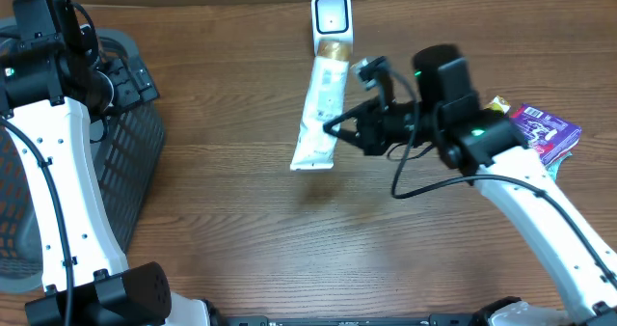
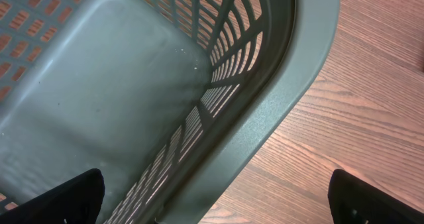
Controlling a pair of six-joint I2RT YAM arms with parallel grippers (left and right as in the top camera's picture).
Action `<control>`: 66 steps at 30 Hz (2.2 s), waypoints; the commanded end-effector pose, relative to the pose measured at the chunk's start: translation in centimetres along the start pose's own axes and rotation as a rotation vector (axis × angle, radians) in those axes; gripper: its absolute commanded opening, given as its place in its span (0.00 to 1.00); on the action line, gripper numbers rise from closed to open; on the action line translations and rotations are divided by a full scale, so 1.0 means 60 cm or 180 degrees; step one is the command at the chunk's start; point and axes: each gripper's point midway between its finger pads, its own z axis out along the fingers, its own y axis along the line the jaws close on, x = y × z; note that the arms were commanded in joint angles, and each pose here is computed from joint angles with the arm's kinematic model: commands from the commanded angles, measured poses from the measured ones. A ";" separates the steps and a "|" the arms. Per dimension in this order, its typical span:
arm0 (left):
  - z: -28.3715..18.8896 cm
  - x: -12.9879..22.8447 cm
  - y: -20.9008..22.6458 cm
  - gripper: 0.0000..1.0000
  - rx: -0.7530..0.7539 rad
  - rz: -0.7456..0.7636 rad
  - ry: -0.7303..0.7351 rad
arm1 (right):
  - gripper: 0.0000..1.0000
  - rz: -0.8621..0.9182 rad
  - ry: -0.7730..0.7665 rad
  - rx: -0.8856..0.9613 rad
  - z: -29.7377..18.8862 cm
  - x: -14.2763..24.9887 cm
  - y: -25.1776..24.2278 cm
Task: Scan the item barcode
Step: 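Raise the Pantene tube and hold it before the scanner window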
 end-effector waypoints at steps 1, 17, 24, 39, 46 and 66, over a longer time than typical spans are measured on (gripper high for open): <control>-0.001 -0.003 0.001 0.99 0.0013 -0.0045 -0.0013 | 0.03 -0.0260 -0.0193 -0.0590 -0.060 -0.055 0.094; -0.001 -0.003 0.001 1.00 0.0013 -0.0045 -0.0013 | 0.03 0.0170 -0.0560 0.0243 -0.077 -0.108 0.036; -0.001 -0.003 0.001 1.00 0.0013 -0.0044 -0.0012 | 0.03 -0.0224 -0.0455 0.2487 -0.122 -0.193 -0.087; -0.001 -0.003 0.001 1.00 0.0013 -0.0045 -0.0013 | 0.04 -0.2321 0.0663 0.5822 -0.068 -0.270 -0.473; -0.001 -0.003 0.001 1.00 0.0013 -0.0044 -0.0013 | 0.04 -0.2489 0.0502 0.5730 -0.036 -0.276 -0.521; -0.001 -0.003 0.001 1.00 0.0013 -0.0043 -0.0013 | 0.04 -0.2628 0.0801 0.5512 0.033 -0.224 -0.561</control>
